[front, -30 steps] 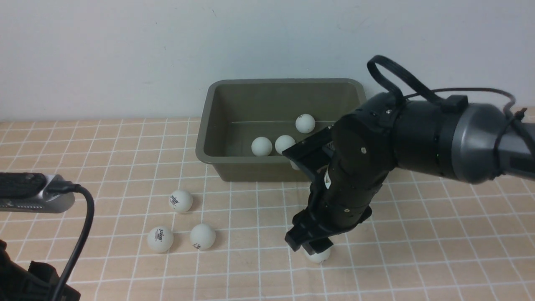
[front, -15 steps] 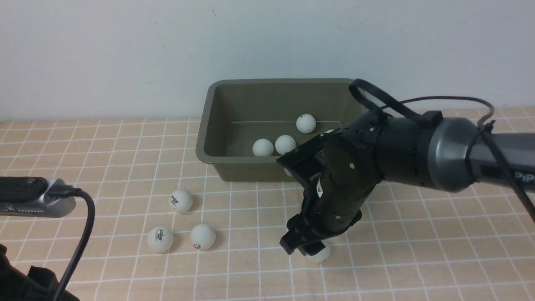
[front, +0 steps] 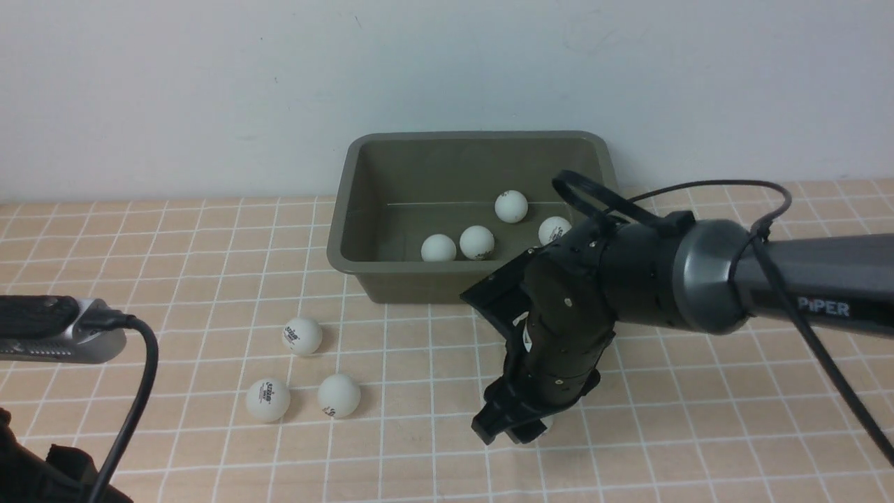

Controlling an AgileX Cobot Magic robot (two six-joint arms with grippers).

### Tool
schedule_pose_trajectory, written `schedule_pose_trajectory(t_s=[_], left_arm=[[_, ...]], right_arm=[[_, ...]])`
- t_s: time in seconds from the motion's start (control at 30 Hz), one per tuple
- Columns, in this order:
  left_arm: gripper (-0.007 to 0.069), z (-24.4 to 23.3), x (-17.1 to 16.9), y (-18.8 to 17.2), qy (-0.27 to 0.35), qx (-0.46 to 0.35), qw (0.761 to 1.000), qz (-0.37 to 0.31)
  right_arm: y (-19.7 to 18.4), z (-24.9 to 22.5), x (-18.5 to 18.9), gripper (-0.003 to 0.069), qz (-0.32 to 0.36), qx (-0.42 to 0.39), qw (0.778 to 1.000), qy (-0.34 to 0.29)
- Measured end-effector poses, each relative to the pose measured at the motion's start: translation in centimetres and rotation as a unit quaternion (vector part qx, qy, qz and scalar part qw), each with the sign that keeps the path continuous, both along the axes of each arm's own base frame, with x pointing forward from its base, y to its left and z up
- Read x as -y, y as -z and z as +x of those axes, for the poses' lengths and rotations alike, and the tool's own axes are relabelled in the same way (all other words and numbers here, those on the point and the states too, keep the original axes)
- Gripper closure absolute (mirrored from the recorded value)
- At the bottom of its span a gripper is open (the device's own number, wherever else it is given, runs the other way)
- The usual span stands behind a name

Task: Put the table tennis balls into the box on the light coffee tablecloth.
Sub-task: 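Reach for and grasp a ping pong ball on the table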

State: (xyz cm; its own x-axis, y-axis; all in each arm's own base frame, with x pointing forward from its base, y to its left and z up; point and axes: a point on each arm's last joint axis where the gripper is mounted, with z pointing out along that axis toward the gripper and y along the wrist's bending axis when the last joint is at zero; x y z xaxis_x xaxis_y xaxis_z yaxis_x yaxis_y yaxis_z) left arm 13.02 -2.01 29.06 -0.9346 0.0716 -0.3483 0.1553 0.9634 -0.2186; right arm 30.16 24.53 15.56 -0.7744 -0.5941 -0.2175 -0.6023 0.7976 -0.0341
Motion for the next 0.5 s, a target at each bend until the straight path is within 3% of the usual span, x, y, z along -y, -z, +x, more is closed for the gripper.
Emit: schedule_pose_trajectory(t_s=[0.2, 0.37, 0.5], left_arm=[[0.0282, 0.0, 0.0, 0.0, 0.0, 0.0, 1.0, 0.0], [0.0282, 0.0, 0.0, 0.0, 0.0, 0.0, 1.0, 0.0], [0.0282, 0.0, 0.0, 0.0, 0.0, 0.0, 1.0, 0.0]], right_arm=[[-0.7, 0.1, -0.1, 0.0294, -0.005, -0.005, 1.0, 0.001], [-5.6, 0.8, -0.6, 0.0294, 0.018, 0.027, 0.999, 0.003], [-11.6, 2.1, -1.0, 0.0294, 0.05, 0.11, 0.993, -0.006]])
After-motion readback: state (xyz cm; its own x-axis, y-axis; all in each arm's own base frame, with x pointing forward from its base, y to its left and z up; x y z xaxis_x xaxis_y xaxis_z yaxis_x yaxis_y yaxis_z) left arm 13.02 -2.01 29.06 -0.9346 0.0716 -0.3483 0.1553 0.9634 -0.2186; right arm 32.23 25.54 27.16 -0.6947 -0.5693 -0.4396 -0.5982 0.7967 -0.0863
